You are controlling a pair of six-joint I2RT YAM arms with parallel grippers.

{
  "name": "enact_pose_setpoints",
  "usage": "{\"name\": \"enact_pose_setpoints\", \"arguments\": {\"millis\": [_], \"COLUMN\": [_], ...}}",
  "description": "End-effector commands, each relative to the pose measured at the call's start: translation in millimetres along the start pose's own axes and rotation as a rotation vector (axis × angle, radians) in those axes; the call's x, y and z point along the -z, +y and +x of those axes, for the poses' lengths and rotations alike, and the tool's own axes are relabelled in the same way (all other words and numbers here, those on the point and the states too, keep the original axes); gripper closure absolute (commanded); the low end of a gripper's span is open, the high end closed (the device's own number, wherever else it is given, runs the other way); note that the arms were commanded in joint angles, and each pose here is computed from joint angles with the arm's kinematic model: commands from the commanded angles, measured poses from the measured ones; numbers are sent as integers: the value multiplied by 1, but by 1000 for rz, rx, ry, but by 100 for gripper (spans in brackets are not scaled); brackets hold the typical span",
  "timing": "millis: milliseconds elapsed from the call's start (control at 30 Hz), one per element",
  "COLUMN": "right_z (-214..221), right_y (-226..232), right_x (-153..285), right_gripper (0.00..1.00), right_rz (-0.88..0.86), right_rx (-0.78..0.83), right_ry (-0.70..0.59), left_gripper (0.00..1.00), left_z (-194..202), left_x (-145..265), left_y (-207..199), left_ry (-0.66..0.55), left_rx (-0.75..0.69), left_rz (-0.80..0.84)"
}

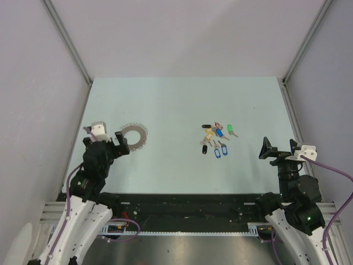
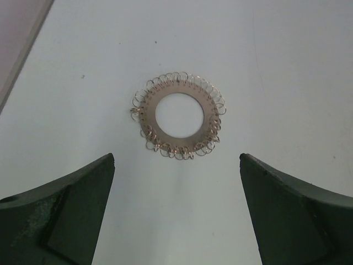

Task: Put the keys on the keyring

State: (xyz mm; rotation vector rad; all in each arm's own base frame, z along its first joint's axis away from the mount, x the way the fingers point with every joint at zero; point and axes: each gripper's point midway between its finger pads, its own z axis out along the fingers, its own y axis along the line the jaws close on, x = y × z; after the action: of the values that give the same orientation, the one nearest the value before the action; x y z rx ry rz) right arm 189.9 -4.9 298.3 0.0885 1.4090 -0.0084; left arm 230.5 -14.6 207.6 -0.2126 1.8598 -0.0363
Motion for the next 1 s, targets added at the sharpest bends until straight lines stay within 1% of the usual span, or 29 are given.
{"name": "enact_pose_setpoints", "arguments": {"millis": [0, 33, 133, 167, 233, 267, 300, 433, 500, 533, 600, 667, 700, 733, 833, 867, 967], "right_z": [-13, -13, -13, -13, -13, -13, -13, -14, -15, -15, -15, -15, -14, -15, -15, -14, -16], "right_y": [4, 5, 11, 12, 15, 16, 18, 22, 23, 24, 26, 27, 28, 29, 31, 32, 33], "right_x": [3, 3, 3, 3, 3, 3, 4, 4, 4, 4, 5, 5, 5, 5, 5, 5, 6], "right_gripper": [0, 0, 0, 0, 0, 0, 0, 0, 0, 0, 0, 0, 0, 0, 0, 0, 0], "right_rz": [-30, -38, -68, -76, -96, -102, -111, -134, -140, -144, -153, -159, -167, -170, -182, -188, -195], "right_rx": [-19, -20, -21, -21, -22, -21, -21, -20, -22, -23, -24, -24, -23, -24, -26, -24, -26], "right_ry": [-37, -41, -40, -40, -42, -42, -42, -44, -47, -46, -46, -48, -45, -46, -48, -45, -52], "left_gripper": [0, 0, 0, 0, 0, 0, 0, 0, 5, 10, 16, 20, 21, 24, 30, 31, 35], "left_z": [-6, 6, 8, 21, 23, 37, 36, 62, 74, 78, 82, 91, 93, 95, 97, 95, 98], "left_x": [-17, -29, -44, -54, -63, -73, -77, -100, -111, -115, -121, -127, -127, -129, -128, -129, -128], "left_y": [-27, -31, -45, -48, -57, -60, -65, -71, -72, -70, -67, -59, -57, -54, -41, -37, -30], "left_ry": [80, 148, 209, 270, 311, 373, 390, 517, 574, 586, 608, 630, 633, 634, 603, 575, 549], "left_rx": [74, 61, 64, 48, 43, 28, 27, -3, -13, -13, 8, 4, 24, 29, 61, 78, 100], "left_rz": [60, 51, 76, 68, 91, 81, 97, 73, 50, 31, -22, -84, -111, -136, -220, -254, -287]}}
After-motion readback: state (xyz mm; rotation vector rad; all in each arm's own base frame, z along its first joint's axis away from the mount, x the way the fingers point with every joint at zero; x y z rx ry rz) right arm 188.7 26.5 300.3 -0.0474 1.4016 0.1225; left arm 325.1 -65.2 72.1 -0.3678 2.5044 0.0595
